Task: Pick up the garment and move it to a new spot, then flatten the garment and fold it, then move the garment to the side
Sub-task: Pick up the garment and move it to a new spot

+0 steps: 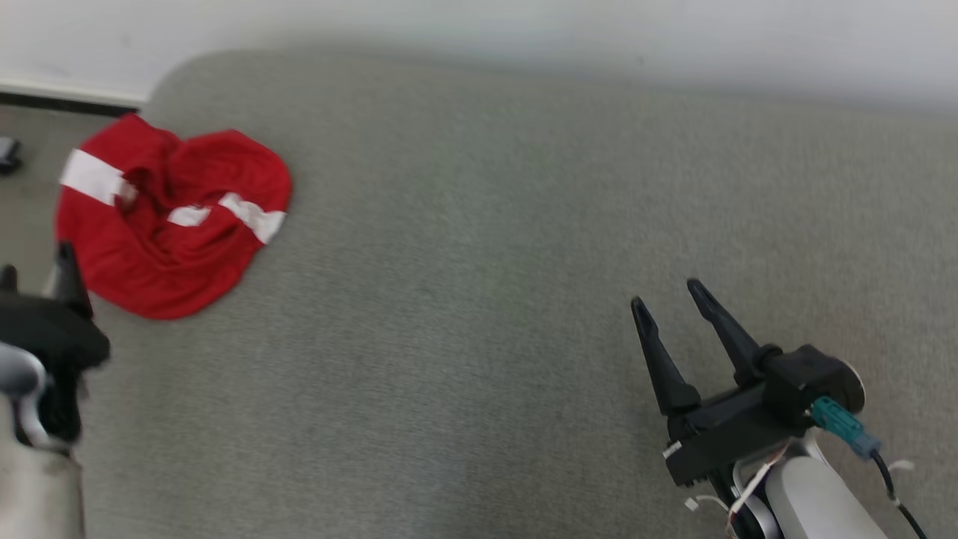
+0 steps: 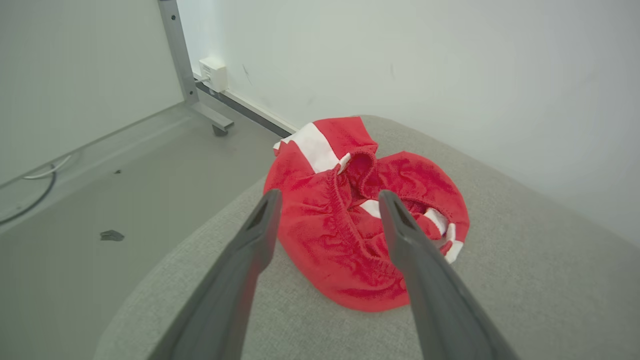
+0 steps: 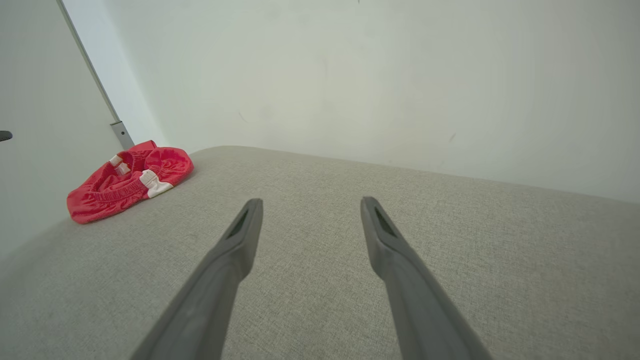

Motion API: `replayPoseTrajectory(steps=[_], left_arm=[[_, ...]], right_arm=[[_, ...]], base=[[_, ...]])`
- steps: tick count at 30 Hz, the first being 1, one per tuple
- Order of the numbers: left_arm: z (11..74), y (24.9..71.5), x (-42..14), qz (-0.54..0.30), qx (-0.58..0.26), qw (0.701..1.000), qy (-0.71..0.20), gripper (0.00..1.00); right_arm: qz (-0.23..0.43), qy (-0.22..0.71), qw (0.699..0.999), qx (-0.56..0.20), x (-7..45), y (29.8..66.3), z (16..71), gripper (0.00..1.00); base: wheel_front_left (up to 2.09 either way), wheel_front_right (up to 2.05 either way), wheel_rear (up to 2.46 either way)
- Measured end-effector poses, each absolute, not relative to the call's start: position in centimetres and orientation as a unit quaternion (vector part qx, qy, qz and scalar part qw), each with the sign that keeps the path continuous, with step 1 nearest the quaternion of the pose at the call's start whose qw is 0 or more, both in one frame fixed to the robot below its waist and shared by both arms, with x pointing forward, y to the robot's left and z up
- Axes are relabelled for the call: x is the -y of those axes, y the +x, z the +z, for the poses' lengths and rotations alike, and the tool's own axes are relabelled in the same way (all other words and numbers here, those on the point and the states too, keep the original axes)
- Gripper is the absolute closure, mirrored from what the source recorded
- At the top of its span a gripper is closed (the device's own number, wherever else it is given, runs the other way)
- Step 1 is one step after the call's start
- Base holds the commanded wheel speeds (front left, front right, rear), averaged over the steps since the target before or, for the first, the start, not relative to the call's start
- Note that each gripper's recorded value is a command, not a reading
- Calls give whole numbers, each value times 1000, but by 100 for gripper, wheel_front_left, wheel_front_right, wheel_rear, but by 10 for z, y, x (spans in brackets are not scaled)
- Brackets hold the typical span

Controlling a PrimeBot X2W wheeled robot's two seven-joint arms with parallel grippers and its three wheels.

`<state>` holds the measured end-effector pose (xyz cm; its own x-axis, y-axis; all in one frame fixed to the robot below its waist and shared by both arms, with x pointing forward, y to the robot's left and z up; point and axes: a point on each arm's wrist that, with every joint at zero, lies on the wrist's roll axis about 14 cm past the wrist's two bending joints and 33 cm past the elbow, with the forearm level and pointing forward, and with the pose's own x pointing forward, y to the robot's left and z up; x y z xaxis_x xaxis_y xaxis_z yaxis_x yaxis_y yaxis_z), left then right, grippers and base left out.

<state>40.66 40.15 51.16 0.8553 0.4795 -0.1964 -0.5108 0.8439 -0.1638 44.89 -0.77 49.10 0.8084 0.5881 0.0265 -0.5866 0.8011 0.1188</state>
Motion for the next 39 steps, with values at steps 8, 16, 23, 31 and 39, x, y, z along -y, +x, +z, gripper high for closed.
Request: replayPoseTrajectory(steps=[8, 16, 23, 31, 39], left_arm=[[458, 458, -408, 287, -170, 913, -236, 0], [395, 486, -390, 306, -249, 861, -320, 0], [353, 492, -378, 316, -326, 829, -327, 0], [351, 490, -377, 310, -339, 837, -299, 100], [398, 499, -360, 240, -301, 879, -280, 100]], right_arm=[[294, 83, 952, -16, 16, 470, 470, 0], [244, 83, 966, -36, 54, 485, 441, 0], [208, 75, 973, -66, 82, 485, 412, 0], [199, 75, 975, -66, 86, 484, 412, 0], [202, 86, 974, -49, 79, 475, 431, 0]], base=[[0, 0, 0], [0, 0, 0], [0, 0, 0], [0, 0, 0], [0, 0, 0]])
